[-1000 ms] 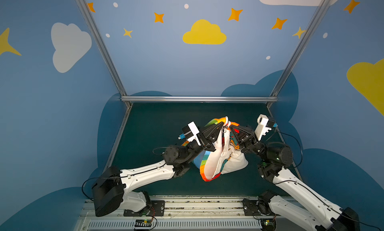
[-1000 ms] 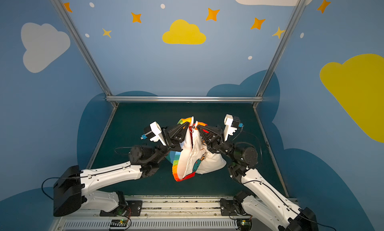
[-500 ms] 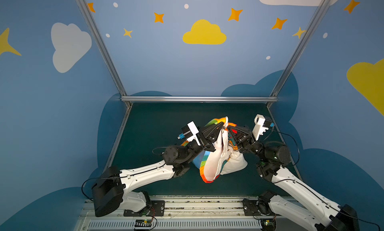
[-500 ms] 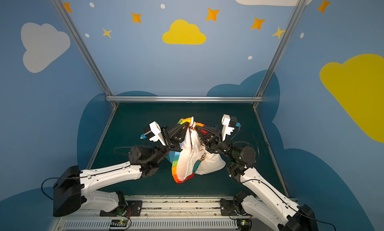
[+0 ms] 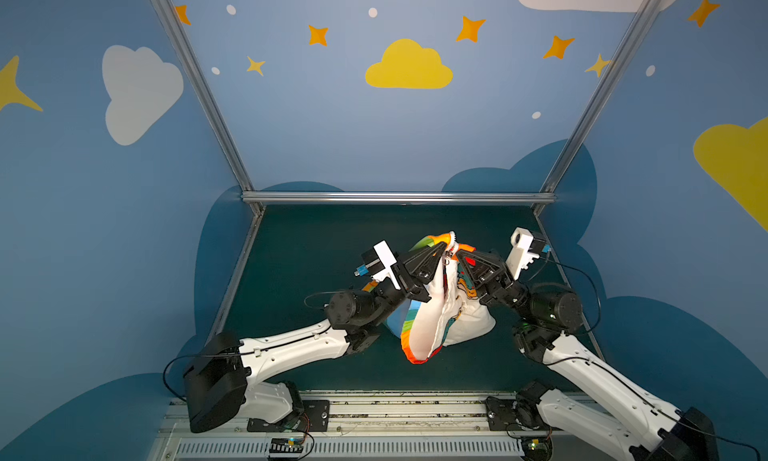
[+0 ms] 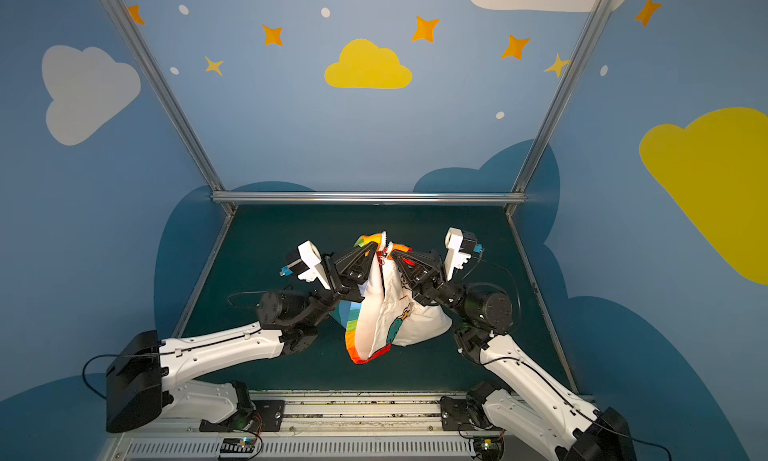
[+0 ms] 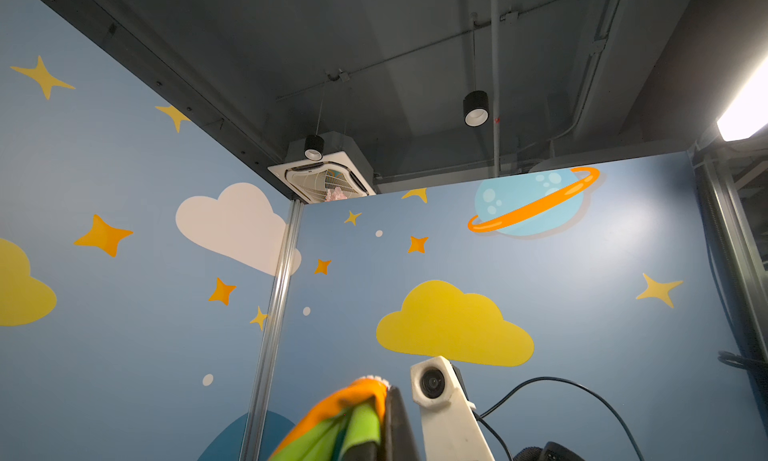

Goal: Zip up the jacket

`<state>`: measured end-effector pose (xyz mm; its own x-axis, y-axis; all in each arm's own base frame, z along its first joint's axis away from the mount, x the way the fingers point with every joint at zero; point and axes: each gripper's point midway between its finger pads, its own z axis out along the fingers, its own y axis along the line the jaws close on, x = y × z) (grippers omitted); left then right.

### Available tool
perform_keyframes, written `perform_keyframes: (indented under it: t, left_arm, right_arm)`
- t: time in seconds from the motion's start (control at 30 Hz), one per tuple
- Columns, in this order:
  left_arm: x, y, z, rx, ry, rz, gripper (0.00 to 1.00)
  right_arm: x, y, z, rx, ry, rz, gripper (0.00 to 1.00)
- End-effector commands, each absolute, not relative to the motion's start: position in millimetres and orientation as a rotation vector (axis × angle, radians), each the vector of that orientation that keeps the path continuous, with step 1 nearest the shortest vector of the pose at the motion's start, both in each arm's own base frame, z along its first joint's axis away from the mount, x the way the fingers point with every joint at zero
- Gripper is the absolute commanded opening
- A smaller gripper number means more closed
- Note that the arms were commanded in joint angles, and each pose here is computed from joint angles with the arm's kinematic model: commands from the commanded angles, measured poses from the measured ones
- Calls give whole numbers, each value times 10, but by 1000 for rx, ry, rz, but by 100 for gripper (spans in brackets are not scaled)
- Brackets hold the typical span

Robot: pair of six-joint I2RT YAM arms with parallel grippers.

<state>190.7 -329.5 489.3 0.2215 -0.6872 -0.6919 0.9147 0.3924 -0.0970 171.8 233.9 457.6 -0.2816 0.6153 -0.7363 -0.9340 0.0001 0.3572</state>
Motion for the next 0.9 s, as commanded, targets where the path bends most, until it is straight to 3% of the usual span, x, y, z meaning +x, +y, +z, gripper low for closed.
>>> perform_keyframes:
  t: [0.0, 0.87]
  left_arm:
    - [1800, -3125, 5130, 322, 654, -1163, 3]
    - [1812, -3159, 5164, 314, 653, -1192, 3]
  right_arm:
    - [1572, 2242, 4859, -462, 876, 1606, 0]
    - [1547, 2264, 4941, -484, 849, 1612, 0]
